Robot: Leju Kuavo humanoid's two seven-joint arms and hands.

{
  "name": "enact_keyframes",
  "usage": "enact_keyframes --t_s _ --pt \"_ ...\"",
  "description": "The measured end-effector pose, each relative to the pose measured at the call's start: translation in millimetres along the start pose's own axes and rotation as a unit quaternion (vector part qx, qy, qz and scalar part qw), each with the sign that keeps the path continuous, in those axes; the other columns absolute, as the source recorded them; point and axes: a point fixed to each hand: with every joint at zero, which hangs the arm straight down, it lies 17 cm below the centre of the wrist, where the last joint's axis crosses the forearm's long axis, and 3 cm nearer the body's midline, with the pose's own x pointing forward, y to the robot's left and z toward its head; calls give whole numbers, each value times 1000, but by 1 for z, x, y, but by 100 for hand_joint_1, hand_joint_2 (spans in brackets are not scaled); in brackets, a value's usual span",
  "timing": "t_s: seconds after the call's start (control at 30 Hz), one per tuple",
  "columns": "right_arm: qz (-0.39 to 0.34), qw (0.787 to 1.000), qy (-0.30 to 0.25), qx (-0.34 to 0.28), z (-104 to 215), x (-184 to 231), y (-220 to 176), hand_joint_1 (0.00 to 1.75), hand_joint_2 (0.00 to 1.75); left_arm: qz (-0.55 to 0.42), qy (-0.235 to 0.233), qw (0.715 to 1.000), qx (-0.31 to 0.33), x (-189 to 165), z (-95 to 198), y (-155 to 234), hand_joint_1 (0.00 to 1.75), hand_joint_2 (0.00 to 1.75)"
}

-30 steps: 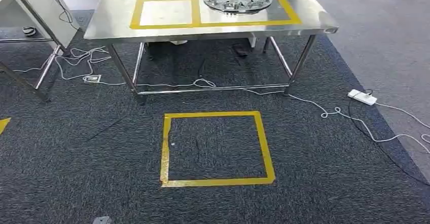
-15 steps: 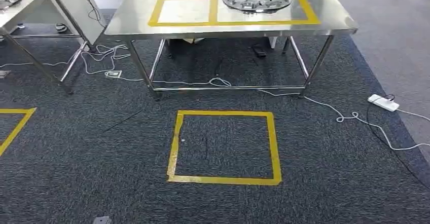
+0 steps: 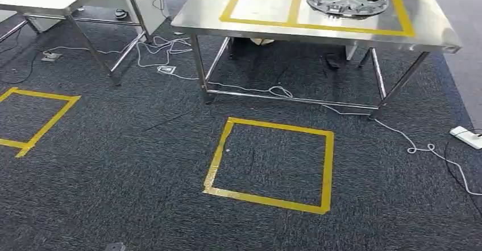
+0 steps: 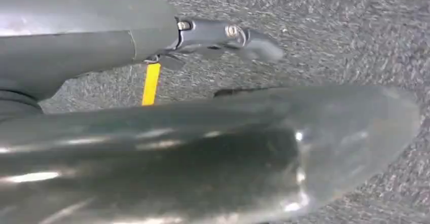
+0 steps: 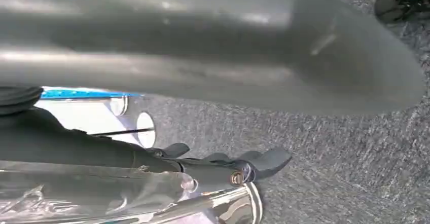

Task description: Take the parts from the cabinet and place them on the table.

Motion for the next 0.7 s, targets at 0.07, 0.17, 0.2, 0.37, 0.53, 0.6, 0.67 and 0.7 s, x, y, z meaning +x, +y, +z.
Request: enact_keyframes --t_s 0.07,0.17,0.2,0.37,0.53,0.6,0.67,0.7 --pt "-1 1000 -2 -2 0 2 -1 0 0 0 2 1000 1 -3 0 1 0 0" --pt "-5 1000 3 -2 0 -3 0 0 0 1 -1 1000 0 1 0 0 0 0" --pt "-10 1000 5 -1 -1 -5 0 0 0 1 0 1000 0 1 0 0 0 0" --pt "-22 1000 -1 3 0 -1 1 0 0 1 0 1000 -1 -1 0 -1 0 0" --pt "-26 1000 -6 3 0 2 1 0 0 3 -2 1000 -1 -1 0 -1 0 0" --pt "-26 1000 -8 1 -1 2 0 0 0 6 -3 1000 0 0 0 -1 0 0" --pt "-26 1000 -10 0 -1 4 -2 0 0 6 -3 1000 0 -1 0 -1 0 0" --pt "-26 1000 -10 0 -1 3 -1 0 0 6 -2 1000 -1 -1 1 -1 0 0"
